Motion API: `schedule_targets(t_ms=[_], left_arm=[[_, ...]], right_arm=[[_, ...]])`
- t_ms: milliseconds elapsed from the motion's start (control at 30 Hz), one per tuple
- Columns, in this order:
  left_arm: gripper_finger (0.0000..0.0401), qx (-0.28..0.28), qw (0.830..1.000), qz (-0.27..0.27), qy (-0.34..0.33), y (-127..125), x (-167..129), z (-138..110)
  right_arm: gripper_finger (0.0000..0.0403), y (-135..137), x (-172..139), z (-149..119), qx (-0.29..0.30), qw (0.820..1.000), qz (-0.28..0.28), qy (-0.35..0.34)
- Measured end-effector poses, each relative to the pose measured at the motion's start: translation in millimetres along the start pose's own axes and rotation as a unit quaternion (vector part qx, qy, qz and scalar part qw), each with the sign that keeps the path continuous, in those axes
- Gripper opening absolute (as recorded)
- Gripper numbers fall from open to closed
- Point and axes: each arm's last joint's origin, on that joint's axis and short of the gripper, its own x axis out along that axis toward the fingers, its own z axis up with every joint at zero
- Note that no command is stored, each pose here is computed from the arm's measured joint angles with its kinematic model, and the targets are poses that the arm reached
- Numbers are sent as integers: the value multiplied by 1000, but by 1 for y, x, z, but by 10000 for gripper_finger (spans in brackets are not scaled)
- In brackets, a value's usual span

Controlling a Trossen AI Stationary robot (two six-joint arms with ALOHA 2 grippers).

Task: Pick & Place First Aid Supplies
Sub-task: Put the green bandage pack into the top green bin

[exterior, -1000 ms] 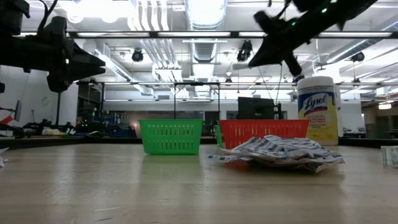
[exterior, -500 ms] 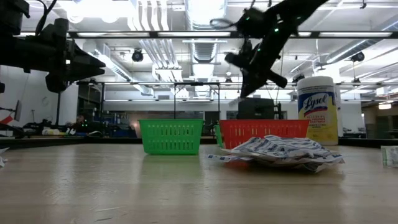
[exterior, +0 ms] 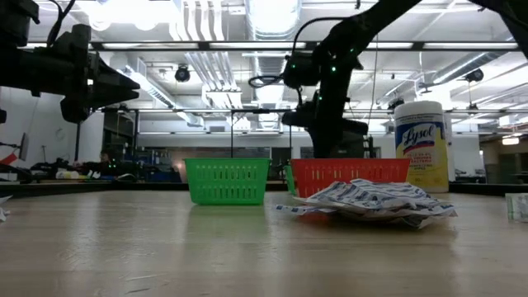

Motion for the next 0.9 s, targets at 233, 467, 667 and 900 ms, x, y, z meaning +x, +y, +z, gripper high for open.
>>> schedule_targets(t_ms=[233,467,667,900], left_arm=[[108,5,1000,2,1,0,0,0],[108,12,1000,2,1,0,0,0],[108,12,1000,2,1,0,0,0],[108,12,1000,2,1,0,0,0]], right_arm=[[8,-1,11,1,5,1000,-3,13],[9,-2,10,2,4,1000,0,8],[26,-3,9,4,-14,1000,1,6],[75,-4,10,4,-17,1000,0,6]])
